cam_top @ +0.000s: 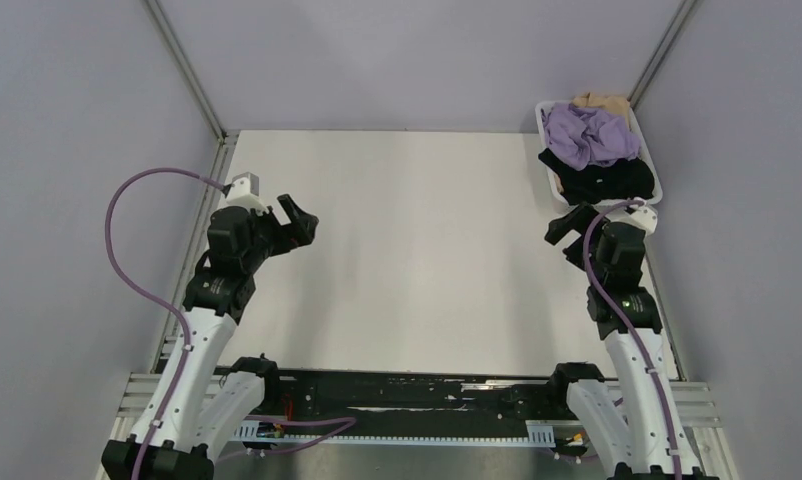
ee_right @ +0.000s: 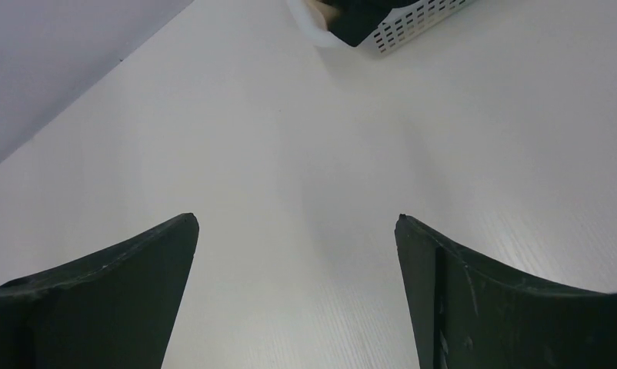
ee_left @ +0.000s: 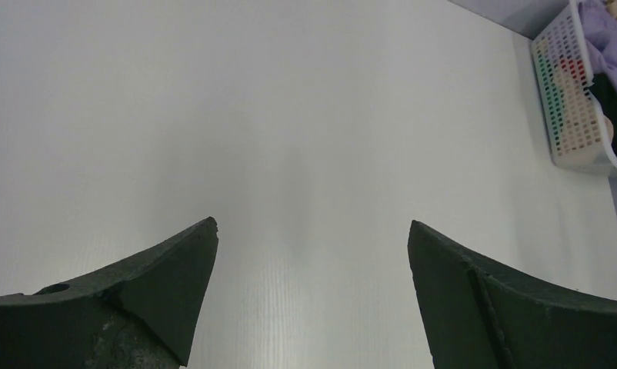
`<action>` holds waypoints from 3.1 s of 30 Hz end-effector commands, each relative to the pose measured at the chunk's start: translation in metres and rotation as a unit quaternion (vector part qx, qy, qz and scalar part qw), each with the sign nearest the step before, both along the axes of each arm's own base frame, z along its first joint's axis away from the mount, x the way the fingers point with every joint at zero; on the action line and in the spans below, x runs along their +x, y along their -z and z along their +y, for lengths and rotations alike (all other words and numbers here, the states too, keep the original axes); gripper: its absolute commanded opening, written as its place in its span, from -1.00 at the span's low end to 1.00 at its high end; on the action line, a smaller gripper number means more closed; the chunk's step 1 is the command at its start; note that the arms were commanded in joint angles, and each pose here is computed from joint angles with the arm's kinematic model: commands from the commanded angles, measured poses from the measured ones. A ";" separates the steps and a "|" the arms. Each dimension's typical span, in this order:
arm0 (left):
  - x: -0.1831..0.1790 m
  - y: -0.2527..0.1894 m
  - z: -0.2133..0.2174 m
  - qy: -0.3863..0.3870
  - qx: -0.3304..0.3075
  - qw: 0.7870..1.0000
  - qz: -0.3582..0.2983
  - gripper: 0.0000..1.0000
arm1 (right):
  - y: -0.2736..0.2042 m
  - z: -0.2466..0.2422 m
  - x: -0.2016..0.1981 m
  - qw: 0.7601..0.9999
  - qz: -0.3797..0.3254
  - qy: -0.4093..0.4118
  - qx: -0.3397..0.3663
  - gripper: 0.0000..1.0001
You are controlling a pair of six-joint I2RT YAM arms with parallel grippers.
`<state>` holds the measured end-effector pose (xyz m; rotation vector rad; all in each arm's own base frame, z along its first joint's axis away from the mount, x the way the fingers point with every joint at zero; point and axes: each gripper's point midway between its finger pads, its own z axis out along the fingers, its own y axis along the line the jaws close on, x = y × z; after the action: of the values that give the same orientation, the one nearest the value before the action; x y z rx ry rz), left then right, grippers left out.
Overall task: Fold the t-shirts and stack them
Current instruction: Grab crumpled tshirt from bin with the right arm, then move the tshirt to the center of the board
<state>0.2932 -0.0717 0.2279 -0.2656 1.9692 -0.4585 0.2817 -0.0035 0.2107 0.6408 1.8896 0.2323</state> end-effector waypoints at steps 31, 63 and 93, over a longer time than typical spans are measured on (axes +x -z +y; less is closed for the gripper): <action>0.003 0.004 0.005 -0.009 0.007 0.999 -0.037 1.00 | -0.013 -0.163 0.306 0.995 0.049 0.023 -0.083 -0.24; -0.017 -0.013 0.013 -0.034 -0.010 0.997 -0.066 1.00 | -0.370 0.056 0.083 0.846 -0.427 -0.284 -0.146 -1.00; -0.008 0.013 0.022 -0.070 -0.001 0.997 -0.006 1.00 | 0.005 0.179 0.078 0.950 -0.008 -0.308 0.052 -0.63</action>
<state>0.2785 -0.0514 0.2228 -0.3586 1.8854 -0.3874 0.3501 0.2153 0.2901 -0.2270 1.8146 0.9527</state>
